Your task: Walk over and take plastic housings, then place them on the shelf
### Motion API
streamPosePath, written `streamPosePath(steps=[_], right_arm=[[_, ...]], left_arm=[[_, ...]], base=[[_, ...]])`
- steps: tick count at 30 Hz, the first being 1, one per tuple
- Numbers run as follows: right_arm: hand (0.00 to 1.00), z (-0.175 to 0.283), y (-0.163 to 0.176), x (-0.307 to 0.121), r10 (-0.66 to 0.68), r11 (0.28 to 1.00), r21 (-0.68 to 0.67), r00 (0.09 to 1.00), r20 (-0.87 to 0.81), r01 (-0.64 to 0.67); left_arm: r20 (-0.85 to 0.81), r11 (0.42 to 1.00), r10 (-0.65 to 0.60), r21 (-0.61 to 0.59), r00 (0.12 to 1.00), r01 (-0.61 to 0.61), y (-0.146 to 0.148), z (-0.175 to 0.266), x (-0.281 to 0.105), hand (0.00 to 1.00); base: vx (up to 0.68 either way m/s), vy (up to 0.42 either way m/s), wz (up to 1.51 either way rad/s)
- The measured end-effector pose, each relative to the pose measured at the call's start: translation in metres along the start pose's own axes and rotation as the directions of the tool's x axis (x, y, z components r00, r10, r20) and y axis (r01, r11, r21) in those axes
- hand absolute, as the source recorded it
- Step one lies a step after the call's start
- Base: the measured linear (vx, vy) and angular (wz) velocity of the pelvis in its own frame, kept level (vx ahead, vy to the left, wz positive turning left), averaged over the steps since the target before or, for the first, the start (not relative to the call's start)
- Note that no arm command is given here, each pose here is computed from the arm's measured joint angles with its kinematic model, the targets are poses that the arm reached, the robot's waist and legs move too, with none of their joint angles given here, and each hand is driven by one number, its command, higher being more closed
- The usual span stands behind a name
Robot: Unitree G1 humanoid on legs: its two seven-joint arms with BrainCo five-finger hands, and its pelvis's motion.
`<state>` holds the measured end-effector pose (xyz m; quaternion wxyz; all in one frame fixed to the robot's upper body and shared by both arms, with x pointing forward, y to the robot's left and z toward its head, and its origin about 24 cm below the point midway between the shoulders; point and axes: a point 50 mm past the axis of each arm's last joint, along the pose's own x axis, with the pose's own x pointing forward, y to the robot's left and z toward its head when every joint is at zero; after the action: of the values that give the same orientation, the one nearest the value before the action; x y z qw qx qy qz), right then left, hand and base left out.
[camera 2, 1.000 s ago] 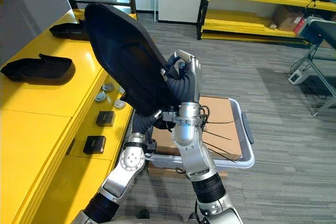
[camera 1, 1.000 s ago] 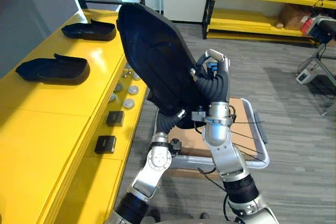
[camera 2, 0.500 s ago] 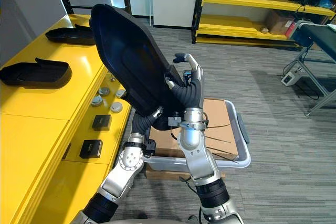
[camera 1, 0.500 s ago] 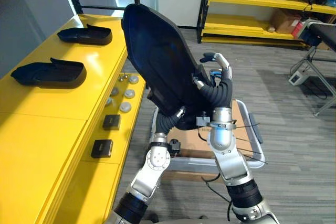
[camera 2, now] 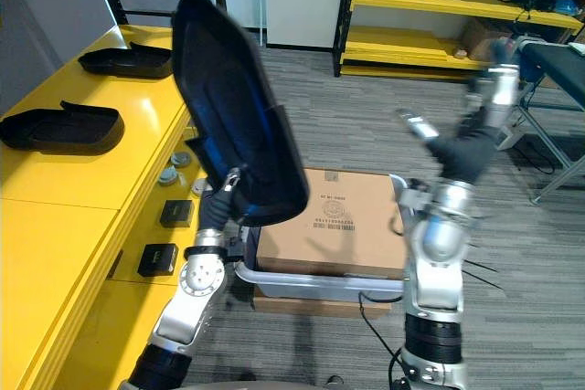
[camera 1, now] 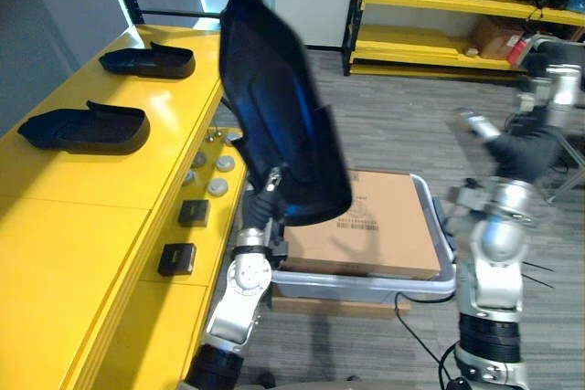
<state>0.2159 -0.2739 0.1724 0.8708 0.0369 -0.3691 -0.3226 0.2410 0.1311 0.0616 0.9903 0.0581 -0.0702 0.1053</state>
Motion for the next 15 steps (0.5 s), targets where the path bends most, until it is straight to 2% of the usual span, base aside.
streamPosePath(steps=[3,5,7,8,10,11,13,15], right_arm=[[0.0,-0.034,-0.039,-0.02,-0.107,0.988,-0.132,0.978,-0.179,0.083],[0.0,-0.062,-0.064,-0.044,-0.187,0.967,-0.228,0.921,-0.343,0.112],[0.0,-0.093,-0.095,-0.089,-0.3,0.933,-0.338,0.787,-0.539,0.124],[0.0,-0.099,-0.102,-0.101,-0.323,0.925,-0.359,0.746,-0.582,0.121],[0.0,-0.113,-0.123,-0.158,-0.404,0.905,-0.405,0.561,-0.723,0.13],[0.0,-0.115,-0.126,-0.172,-0.416,0.902,-0.412,0.515,-0.75,0.128],[0.0,-0.12,-0.135,-0.226,-0.439,0.897,-0.43,0.324,-0.838,0.103],[0.0,-0.122,-0.134,-0.258,-0.429,0.903,-0.423,0.196,-0.882,0.073]], left_arm=[[0.037,1.0,0.027,-0.014,0.999,-0.026,0.008,0.01,-0.005,1.0],[0.068,0.999,0.042,-0.026,0.997,-0.04,0.012,0.017,-0.008,1.0],[0.074,0.998,0.063,-0.029,0.995,-0.061,0.018,0.018,-0.014,1.0],[0.071,0.997,0.068,-0.028,0.995,-0.066,0.02,0.017,-0.016,1.0],[0.055,0.998,0.066,-0.025,0.996,-0.065,0.023,0.014,-0.022,1.0],[0.048,0.998,0.063,-0.024,0.997,-0.062,0.023,0.013,-0.024,1.0],[0.02,0.998,0.06,-0.028,0.998,-0.06,0.024,0.008,-0.03,1.0],[0.014,0.997,0.062,-0.034,0.998,-0.062,0.026,0.009,-0.036,1.0]], base=[[0.0,-0.003,0.04],[0.0,0.0,0.0],[0.0,0.0,0.0],[0.01,-0.017,0.05],[0.0,-0.021,0.1],[0.0,-0.024,0.11],[-0.03,-0.019,0.12],[-0.06,-0.01,0.07]])
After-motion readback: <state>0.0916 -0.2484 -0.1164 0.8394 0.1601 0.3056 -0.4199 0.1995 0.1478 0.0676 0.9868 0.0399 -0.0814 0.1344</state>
